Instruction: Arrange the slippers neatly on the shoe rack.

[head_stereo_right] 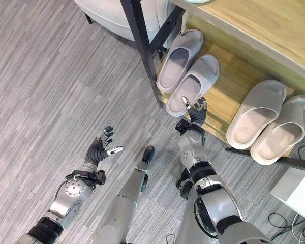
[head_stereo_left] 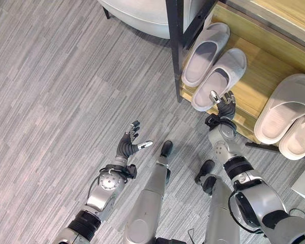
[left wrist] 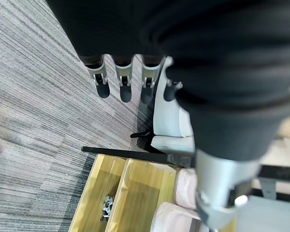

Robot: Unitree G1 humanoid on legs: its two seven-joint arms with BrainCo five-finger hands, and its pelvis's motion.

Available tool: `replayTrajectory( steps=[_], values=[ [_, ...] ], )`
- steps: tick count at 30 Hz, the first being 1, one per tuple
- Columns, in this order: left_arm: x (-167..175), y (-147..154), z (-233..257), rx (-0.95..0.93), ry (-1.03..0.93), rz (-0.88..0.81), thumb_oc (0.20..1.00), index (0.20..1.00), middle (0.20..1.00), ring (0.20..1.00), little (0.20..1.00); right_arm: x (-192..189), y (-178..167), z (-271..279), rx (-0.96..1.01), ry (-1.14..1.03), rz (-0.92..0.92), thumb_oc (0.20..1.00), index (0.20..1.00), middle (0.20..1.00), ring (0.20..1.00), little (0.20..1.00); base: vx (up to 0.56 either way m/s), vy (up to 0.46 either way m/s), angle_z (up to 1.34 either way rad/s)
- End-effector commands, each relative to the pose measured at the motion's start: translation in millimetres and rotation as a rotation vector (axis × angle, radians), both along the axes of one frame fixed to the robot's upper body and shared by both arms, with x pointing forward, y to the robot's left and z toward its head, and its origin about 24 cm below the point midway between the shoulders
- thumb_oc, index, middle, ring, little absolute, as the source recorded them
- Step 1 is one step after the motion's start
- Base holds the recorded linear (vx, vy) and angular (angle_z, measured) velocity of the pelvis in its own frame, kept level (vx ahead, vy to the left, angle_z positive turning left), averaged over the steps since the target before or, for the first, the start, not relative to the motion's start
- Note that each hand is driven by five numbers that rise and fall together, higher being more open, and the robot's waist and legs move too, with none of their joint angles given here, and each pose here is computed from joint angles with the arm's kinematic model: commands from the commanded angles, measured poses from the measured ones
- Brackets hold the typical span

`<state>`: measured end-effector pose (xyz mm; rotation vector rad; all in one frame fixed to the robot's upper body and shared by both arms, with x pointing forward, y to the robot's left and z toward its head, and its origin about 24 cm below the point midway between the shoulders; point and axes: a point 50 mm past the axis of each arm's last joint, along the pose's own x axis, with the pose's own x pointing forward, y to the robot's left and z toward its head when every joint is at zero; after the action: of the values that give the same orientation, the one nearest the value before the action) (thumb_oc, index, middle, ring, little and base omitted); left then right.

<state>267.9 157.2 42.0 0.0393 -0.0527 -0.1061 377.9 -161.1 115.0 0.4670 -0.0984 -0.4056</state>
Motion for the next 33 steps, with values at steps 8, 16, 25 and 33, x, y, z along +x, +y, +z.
replayTrajectory(
  steps=[8,16,25,33],
  values=[
    [-1.0,-8.7,12.9,0.005,-0.045,-0.091,1.0,1.0,1.0,1.0,1.0,24.9,-24.3,70.2,0.109,-0.173,0.012,1.0,1.0,1.0,1.0,1.0,0.0,-0.003,0.0],
    [-2.6,-5.8,7.3,0.032,-0.007,-0.107,1.0,1.0,1.0,1.0,1.0,31.7,-36.9,80.4,0.193,-0.154,0.015,1.0,1.0,1.0,1.0,1.0,0.0,-0.002,0.0],
    [-1.4,-5.3,7.8,0.017,0.002,-0.107,1.0,1.0,1.0,1.0,1.0,33.9,-19.6,71.2,0.256,-0.131,0.102,1.0,1.0,1.0,1.0,1.0,0.0,0.0,0.0],
    [-4.1,-7.2,2.4,0.01,0.02,-0.113,1.0,1.0,1.0,1.0,1.0,36.7,-49.8,83.3,0.295,-0.129,-0.014,1.0,1.0,1.0,1.0,1.0,0.0,0.0,0.0]
  ],
)
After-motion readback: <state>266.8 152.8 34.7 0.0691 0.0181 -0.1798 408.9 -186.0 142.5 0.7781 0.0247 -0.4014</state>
